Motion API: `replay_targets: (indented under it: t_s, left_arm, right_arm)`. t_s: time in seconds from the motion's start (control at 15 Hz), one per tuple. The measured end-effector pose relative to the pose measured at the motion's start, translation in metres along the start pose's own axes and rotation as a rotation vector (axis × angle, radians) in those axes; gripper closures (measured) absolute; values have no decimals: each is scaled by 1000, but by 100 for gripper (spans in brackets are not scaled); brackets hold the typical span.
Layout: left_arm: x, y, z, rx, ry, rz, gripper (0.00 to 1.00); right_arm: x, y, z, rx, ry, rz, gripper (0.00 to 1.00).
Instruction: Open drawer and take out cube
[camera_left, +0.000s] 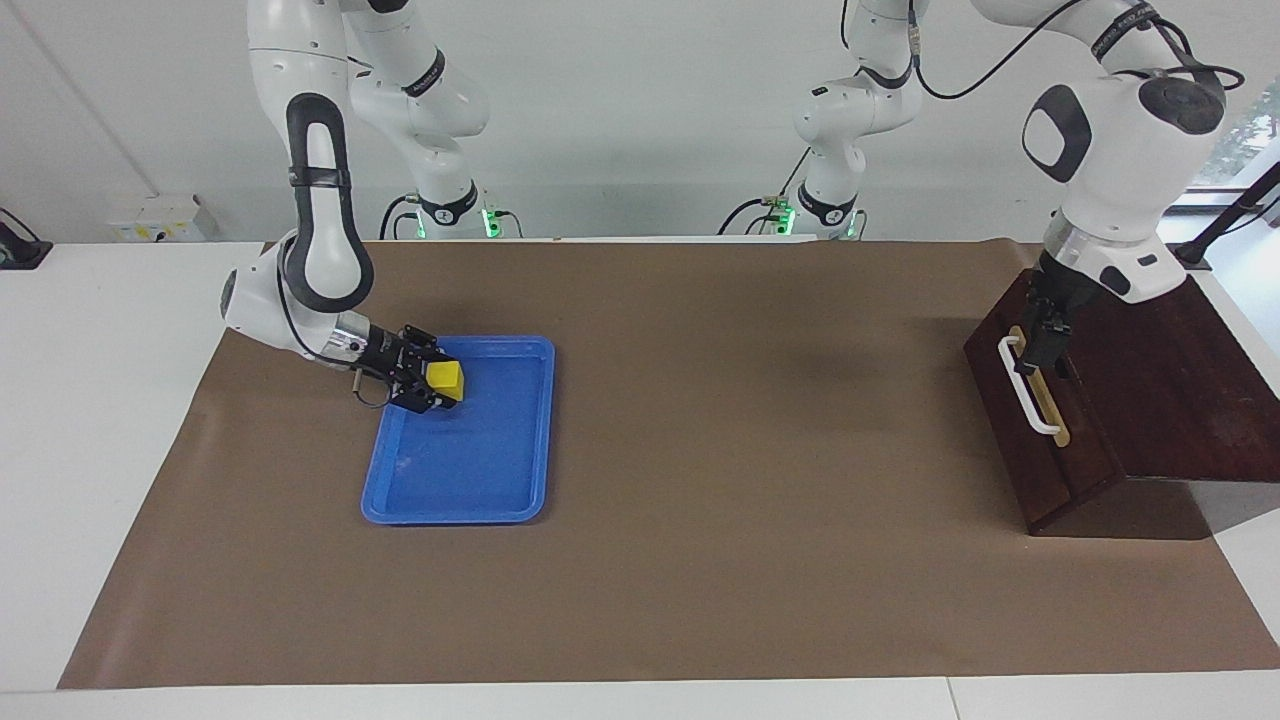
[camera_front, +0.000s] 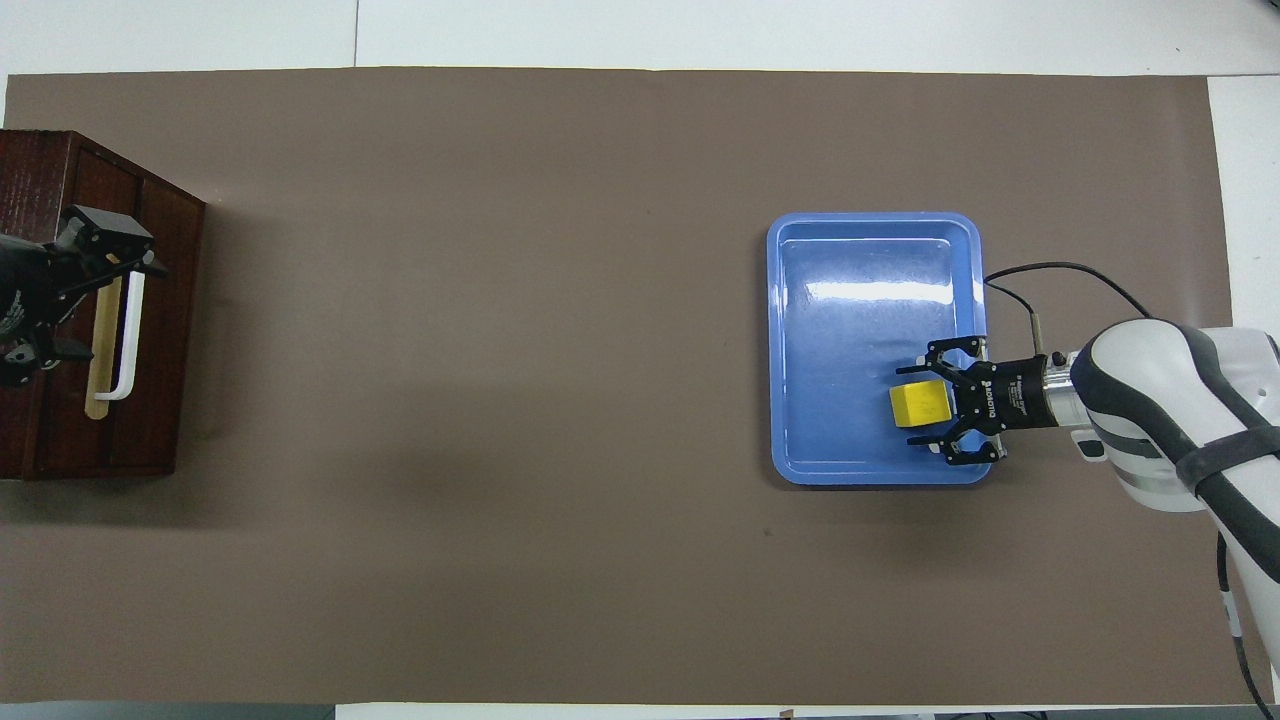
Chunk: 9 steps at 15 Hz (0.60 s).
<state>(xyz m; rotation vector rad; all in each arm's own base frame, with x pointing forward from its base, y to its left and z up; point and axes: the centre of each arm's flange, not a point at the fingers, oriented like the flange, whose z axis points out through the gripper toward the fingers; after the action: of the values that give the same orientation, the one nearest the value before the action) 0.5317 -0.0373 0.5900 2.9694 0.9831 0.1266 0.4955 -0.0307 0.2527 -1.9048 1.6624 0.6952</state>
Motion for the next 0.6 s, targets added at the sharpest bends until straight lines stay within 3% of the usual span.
replay_targets:
  t_s: [0.13, 0.27, 0.6]
  left_arm:
    - [-12, -8, -10, 26, -33, 230, 0]
    - [-18, -15, -18, 32, -49, 392, 0]
    - [-39, 4, -21, 24, -61, 519, 0]
  right_arm:
    - [-3, -1, -3, -11, 15, -10, 0]
    - [-16, -6, -11, -30, 30, 5, 0]
    - [-89, -41, -77, -108, 77, -40, 0]
